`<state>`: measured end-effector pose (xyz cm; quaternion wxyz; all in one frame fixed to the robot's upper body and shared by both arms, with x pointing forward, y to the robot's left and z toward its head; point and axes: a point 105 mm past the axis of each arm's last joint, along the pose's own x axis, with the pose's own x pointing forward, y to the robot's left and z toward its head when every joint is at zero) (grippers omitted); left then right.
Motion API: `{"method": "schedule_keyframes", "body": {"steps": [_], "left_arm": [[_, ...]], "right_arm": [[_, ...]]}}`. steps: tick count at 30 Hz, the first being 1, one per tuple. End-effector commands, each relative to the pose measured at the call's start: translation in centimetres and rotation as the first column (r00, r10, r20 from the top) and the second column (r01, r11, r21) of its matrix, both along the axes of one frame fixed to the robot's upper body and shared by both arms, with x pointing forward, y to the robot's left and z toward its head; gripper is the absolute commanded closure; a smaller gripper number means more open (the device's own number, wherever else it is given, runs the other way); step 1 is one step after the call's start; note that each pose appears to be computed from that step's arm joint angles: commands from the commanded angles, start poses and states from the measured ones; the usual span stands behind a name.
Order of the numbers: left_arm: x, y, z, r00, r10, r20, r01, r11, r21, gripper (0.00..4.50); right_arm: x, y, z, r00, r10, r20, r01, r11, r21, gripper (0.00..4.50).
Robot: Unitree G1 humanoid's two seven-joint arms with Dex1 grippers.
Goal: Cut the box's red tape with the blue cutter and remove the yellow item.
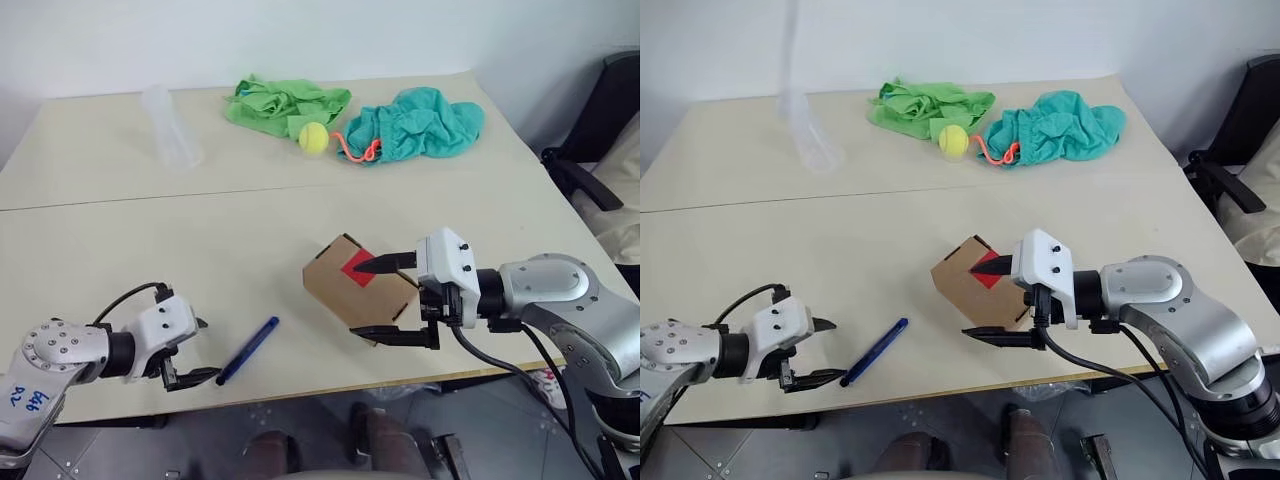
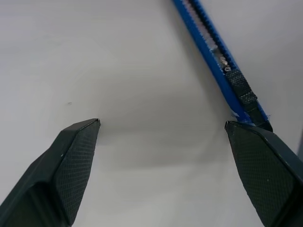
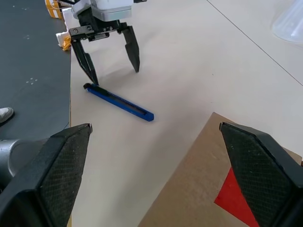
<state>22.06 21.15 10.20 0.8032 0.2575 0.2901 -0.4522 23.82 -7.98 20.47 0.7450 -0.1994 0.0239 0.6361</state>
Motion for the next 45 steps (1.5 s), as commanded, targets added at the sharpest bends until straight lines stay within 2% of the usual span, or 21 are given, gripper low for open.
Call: {"method": "schedule_keyframes", "body": {"steps": [1,14,23,29,40,45], "left_arm": [[-1.6,-2.2,-1.4,0.993,-0.067,-0.093,0.061,0.996,-0.061,0.02],[-1.9,-5.4,-1.9,0.987,-0.134,-0.090,0.123,0.985,-0.119,0.02],[-0.8,-8.1,-2.3,0.986,-0.162,-0.026,0.155,0.974,-0.167,0.02],[0.2,-9.3,-1.5,0.986,-0.165,0.021,0.166,0.966,-0.198,0.02],[4.3,-7.2,4.5,0.986,-0.075,0.152,0.122,0.935,-0.332,0.02],[6.6,-7.4,3.0,0.975,-0.045,0.219,0.103,0.959,-0.263,0.02]], "right_arm": [[-0.4,0.3,0.6,1.000,0.021,0.021,-0.021,1.000,0.018,0.00],[-0.7,0.4,0.8,0.999,0.026,0.024,-0.027,0.999,0.033,0.00],[-0.6,0.3,0.6,1.000,0.009,0.018,-0.009,1.000,0.026,0.00],[-0.6,0.2,0.6,1.000,0.002,0.014,-0.003,1.000,0.024,0.00],[-0.6,0.2,0.4,1.000,-0.002,0.012,0.002,1.000,0.023,0.00],[-0.8,0.1,0.4,1.000,-0.007,0.012,0.006,1.000,0.021,0.00]]}}
